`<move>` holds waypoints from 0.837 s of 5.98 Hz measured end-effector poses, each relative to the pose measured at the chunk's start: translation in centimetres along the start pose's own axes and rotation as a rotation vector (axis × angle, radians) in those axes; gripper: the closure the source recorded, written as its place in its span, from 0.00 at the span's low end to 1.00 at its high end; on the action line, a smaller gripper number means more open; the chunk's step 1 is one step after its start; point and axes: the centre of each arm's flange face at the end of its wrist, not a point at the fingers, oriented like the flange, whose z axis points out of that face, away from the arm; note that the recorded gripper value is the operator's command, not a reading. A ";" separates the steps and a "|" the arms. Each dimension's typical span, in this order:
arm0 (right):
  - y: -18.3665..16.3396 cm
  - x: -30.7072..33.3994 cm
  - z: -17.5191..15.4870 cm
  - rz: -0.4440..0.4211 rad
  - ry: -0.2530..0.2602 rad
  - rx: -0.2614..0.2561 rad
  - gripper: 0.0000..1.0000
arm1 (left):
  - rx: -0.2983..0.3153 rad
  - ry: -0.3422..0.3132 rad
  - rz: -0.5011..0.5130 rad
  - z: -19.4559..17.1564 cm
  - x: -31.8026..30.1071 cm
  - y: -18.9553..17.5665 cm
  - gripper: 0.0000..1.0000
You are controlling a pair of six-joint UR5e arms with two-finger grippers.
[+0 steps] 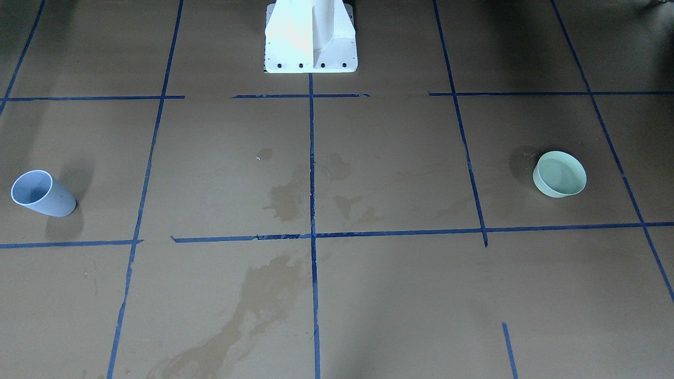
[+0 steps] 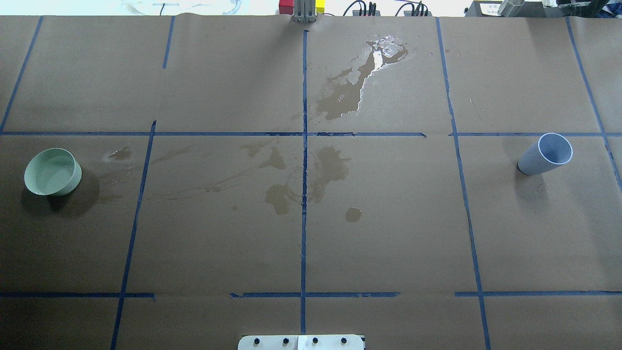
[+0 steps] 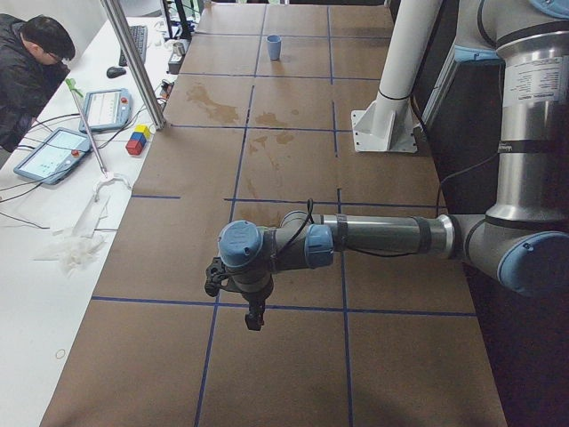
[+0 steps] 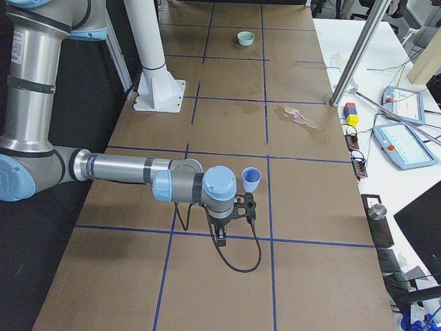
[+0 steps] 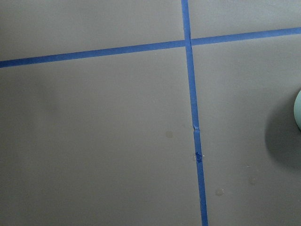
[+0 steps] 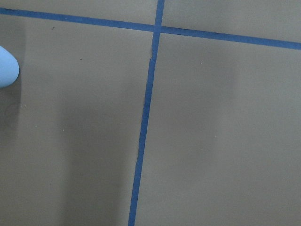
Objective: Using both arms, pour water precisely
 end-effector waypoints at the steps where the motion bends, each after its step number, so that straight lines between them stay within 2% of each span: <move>1: 0.0 0.0 0.0 0.000 0.000 0.000 0.00 | -0.005 0.000 0.005 0.2 0.2 -0.1 0.00; 5: -0.4 -0.2 -0.2 -0.006 0.001 0.007 0.00 | 0.011 -0.010 0.036 -0.5 1.6 -1.0 0.00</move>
